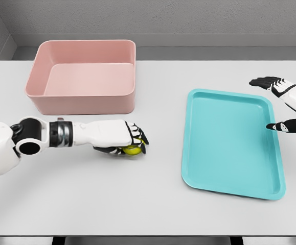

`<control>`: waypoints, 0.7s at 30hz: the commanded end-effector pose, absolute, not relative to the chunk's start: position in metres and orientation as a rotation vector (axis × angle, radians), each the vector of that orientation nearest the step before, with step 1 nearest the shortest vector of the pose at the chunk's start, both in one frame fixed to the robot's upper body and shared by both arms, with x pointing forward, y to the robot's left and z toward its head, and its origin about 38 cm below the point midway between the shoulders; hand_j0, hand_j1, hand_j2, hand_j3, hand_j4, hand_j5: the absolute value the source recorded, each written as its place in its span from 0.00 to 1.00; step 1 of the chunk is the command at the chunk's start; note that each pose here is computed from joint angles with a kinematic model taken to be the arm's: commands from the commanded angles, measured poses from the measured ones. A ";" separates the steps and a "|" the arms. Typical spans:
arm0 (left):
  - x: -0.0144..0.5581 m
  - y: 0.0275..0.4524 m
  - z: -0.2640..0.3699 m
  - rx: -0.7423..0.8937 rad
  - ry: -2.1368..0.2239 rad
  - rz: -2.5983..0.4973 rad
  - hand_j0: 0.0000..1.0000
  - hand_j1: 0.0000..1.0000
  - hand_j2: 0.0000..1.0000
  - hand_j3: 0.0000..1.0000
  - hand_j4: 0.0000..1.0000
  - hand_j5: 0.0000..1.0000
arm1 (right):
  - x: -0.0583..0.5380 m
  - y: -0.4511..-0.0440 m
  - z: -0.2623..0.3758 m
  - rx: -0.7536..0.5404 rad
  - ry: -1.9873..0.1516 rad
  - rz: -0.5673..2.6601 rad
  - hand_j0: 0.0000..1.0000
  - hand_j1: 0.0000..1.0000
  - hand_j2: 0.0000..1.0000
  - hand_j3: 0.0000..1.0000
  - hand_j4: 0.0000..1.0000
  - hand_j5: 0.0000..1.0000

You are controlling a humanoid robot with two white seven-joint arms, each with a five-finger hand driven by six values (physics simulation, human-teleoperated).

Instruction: Put the tennis from the blue tray into the pink basket with both arms

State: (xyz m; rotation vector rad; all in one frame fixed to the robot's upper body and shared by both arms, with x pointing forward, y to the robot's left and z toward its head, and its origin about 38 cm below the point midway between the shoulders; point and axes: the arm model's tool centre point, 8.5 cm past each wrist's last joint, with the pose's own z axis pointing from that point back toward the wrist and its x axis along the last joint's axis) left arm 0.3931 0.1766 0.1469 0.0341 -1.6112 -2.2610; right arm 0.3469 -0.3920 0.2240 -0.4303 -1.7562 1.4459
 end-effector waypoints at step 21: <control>0.427 0.231 0.234 0.280 -1.703 -2.151 0.62 0.62 0.62 0.62 0.62 0.62 | 0.347 -0.394 0.223 -0.424 -1.753 1.435 1.00 1.00 1.00 1.00 1.00 1.00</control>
